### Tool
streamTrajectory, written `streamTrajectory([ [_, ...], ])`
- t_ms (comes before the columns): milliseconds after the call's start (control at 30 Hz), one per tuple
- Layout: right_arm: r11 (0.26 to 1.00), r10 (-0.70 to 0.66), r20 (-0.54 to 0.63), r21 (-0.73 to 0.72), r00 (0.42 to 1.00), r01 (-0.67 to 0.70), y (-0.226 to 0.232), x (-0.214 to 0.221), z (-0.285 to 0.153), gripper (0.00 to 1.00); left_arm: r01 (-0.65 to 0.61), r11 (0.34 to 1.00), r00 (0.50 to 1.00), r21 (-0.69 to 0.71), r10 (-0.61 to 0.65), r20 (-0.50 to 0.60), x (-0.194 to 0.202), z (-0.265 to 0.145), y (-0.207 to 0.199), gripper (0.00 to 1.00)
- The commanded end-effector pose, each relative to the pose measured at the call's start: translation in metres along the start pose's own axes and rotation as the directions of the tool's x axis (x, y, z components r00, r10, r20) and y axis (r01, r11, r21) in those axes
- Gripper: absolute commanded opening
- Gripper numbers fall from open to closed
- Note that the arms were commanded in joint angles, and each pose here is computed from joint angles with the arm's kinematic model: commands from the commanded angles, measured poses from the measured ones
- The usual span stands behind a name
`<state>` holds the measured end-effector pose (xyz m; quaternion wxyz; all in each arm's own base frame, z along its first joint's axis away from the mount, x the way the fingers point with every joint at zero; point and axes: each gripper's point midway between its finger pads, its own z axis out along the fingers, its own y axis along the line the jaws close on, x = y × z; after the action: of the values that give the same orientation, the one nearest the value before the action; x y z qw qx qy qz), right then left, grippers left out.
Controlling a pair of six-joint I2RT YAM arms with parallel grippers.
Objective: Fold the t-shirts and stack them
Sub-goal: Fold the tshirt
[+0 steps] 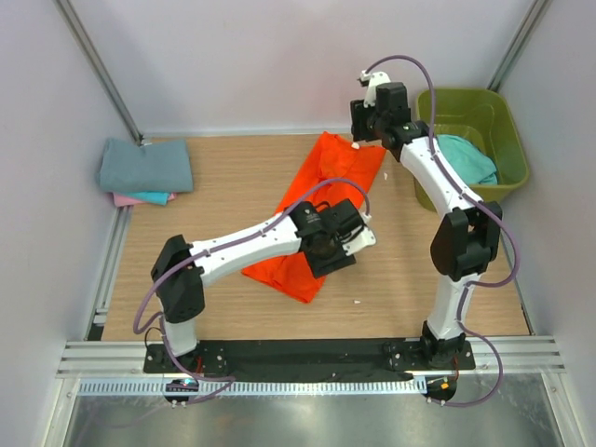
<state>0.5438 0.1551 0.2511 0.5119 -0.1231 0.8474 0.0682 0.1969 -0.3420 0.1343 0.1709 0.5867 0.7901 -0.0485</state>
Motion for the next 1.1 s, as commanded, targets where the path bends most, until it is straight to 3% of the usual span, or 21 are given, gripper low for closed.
streamTrajectory([
  [0,0.999,0.015,-0.141,0.031,0.99,-0.011,-0.003,0.062,0.016,0.54,0.073,0.995,0.996,-0.062,-0.075,-0.038,0.028,0.01,0.042,0.58],
  [133,0.999,0.016,-0.206,0.033,0.978,-0.009,-0.004,0.093,0.027,0.54,0.046,0.994,0.995,-0.103,-0.055,-0.085,0.069,0.032,0.061,0.58],
  [333,0.998,0.015,-0.272,0.061,0.962,0.002,-0.017,0.123,0.052,0.54,0.029,0.993,0.991,-0.114,-0.044,-0.129,0.095,0.061,0.066,0.57],
  [667,0.998,-0.004,-0.39,0.056,0.921,0.028,-0.024,0.183,0.095,0.54,0.053,0.994,0.968,-0.095,-0.075,-0.24,0.111,0.112,0.061,0.55],
  [900,0.998,-0.047,-0.382,0.01,0.923,0.054,-0.009,0.19,0.129,0.54,0.11,0.993,0.954,-0.038,-0.116,-0.275,0.115,0.125,0.042,0.54],
  [1067,0.997,-0.073,-0.352,-0.033,0.933,0.065,0.013,0.181,0.146,0.54,0.088,0.996,0.962,0.024,-0.079,-0.261,0.101,0.12,0.015,0.55],
])
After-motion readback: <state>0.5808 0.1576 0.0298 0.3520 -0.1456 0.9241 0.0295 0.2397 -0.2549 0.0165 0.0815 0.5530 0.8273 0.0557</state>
